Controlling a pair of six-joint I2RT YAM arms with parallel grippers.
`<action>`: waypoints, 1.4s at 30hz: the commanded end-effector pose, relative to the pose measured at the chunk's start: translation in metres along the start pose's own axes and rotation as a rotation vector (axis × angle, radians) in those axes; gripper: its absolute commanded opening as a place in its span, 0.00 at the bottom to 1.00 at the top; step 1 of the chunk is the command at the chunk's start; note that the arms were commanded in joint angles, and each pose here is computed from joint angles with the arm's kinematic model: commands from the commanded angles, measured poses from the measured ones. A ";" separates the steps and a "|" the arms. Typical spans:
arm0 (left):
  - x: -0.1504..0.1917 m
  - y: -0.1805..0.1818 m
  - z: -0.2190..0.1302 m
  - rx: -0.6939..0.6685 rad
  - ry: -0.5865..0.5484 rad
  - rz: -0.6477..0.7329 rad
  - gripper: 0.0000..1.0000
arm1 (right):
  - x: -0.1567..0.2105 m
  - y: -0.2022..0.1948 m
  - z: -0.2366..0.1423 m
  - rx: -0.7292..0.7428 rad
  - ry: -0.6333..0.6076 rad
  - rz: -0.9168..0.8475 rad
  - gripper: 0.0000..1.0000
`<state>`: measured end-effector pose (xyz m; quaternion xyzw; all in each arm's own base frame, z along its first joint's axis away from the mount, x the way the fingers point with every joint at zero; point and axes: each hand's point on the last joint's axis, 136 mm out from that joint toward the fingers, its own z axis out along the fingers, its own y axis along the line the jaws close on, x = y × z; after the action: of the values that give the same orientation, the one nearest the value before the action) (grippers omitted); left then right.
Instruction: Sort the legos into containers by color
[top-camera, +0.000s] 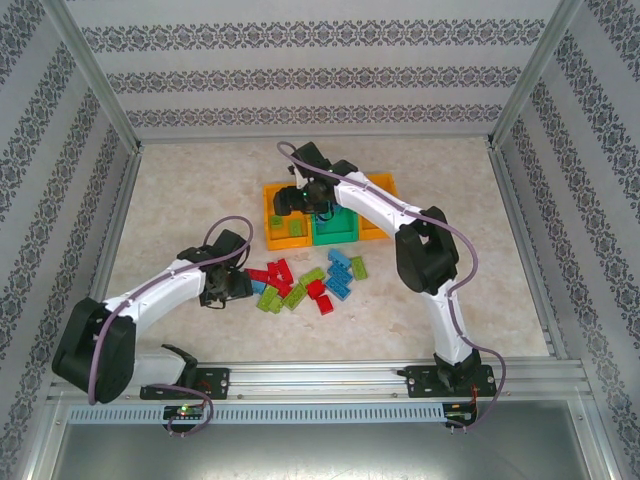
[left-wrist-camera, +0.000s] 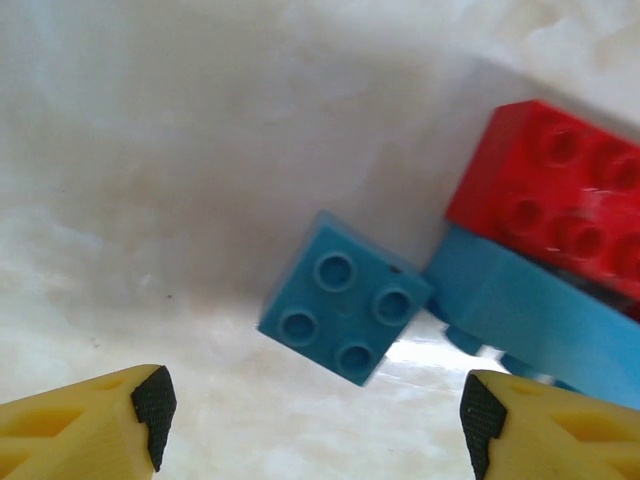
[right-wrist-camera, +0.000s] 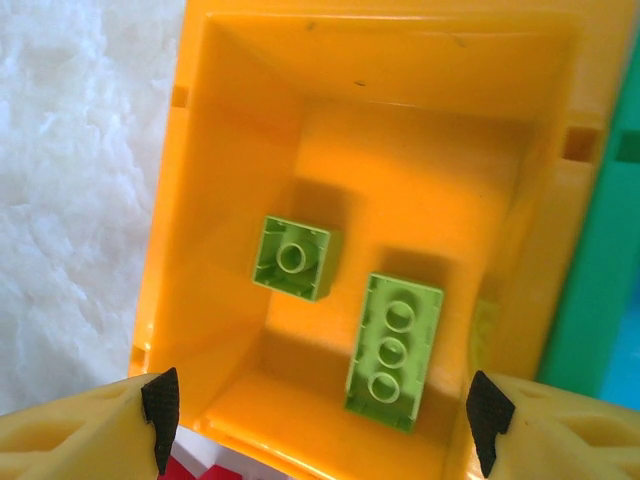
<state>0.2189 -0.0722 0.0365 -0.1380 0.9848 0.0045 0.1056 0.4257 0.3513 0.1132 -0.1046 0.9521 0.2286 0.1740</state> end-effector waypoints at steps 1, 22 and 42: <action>-0.002 0.009 -0.002 -0.075 0.001 0.072 0.76 | -0.016 -0.005 -0.033 -0.028 -0.068 0.031 0.79; -0.017 -0.001 0.023 -0.090 -0.016 0.149 0.65 | -0.006 -0.061 -0.071 -0.022 -0.131 0.133 0.80; -0.003 0.000 0.014 -0.035 -0.005 0.073 0.53 | 0.005 -0.092 -0.081 0.011 -0.138 0.190 0.80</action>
<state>0.2359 -0.0716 0.0200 -0.0959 0.9886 0.0295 0.1123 0.4212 0.2382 0.1320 -0.0039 0.9490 0.2418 0.2023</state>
